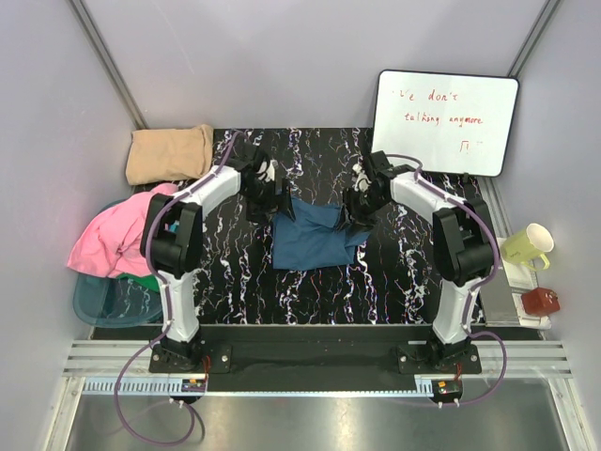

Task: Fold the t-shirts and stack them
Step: Smooth out wrinkles on the folded tshirt

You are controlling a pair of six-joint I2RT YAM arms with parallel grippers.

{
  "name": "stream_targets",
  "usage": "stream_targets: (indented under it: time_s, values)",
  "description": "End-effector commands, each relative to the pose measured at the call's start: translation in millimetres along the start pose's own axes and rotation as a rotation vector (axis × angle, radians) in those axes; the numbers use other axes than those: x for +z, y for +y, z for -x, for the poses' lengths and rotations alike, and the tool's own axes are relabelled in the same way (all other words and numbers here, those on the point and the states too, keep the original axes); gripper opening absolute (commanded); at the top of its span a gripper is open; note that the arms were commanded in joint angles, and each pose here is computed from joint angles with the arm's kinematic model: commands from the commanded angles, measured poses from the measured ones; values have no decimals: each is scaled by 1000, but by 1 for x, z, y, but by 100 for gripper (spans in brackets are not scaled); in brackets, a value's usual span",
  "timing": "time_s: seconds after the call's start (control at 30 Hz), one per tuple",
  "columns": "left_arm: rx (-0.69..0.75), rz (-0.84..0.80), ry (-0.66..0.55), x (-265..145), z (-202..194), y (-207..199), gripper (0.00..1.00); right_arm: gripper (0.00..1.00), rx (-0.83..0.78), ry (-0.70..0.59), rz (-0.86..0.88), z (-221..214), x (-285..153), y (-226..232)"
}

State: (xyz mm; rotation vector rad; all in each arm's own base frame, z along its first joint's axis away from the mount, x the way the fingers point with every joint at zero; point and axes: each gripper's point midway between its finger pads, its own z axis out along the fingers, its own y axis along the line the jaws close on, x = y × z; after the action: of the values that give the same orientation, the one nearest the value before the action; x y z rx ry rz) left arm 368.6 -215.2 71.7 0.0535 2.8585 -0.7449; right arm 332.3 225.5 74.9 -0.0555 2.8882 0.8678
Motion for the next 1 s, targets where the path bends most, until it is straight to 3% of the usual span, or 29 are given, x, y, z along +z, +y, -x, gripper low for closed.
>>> stream_targets:
  time_s: [0.0,0.03,0.07,0.1,0.13,0.17,0.2,0.23,0.53,0.87,0.93,0.97]
  values:
    - [18,-64,-56,6,25,-14,92,49,-9,-31,29,22,6,7]
    - [17,-73,-65,5,29,-17,89,46,-3,-25,30,22,10,6]
    - [15,-77,-66,6,31,-18,78,40,0,-22,32,22,11,6]
    - [16,-88,-72,7,33,-21,70,31,6,-21,41,23,11,8]
    - [16,-94,-82,5,37,-24,62,14,10,-16,49,23,12,9]
    - [13,-95,-83,7,39,-24,33,6,8,-17,55,23,11,10]
    - [12,-98,-87,6,41,-25,15,2,8,-26,54,24,8,13]
    - [10,-99,-94,5,44,-26,3,0,7,-32,50,24,5,13]
    - [-2,-87,-113,3,54,-23,0,0,75,-92,-138,-1,-38,-6]
    - [-31,-50,-75,10,42,-10,0,0,220,117,-302,-49,-6,-55]
    - [-37,-45,-68,12,39,-8,0,10,246,194,-333,-59,3,-65]
    - [-37,-49,-68,12,40,-9,0,23,231,201,-327,-56,4,-63]
